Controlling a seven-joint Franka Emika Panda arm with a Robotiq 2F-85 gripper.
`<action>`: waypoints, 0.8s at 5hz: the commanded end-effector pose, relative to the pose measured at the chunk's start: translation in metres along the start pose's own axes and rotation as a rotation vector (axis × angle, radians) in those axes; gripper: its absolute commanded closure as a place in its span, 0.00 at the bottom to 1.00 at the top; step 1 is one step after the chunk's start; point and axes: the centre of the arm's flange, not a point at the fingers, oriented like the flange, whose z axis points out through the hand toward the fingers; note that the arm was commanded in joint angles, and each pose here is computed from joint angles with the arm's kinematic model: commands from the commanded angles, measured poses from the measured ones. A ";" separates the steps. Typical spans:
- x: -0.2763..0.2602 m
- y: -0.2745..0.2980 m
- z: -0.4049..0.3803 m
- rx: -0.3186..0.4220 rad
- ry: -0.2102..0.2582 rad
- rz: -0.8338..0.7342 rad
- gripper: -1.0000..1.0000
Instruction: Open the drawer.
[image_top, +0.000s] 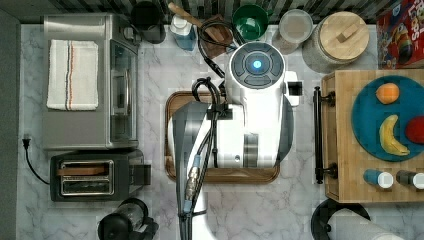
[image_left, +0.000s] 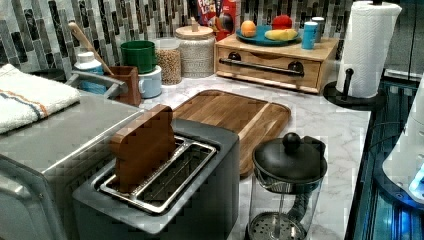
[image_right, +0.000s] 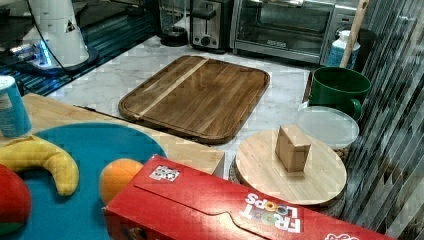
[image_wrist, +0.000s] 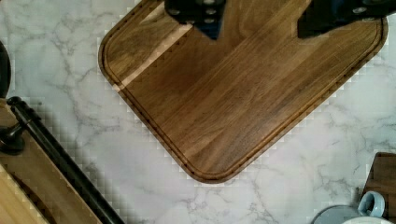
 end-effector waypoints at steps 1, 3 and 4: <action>0.001 0.001 0.001 -0.001 0.000 0.001 0.00; 0.003 0.023 0.022 0.044 0.009 -0.143 0.00; 0.010 0.042 0.039 0.026 0.018 -0.300 0.00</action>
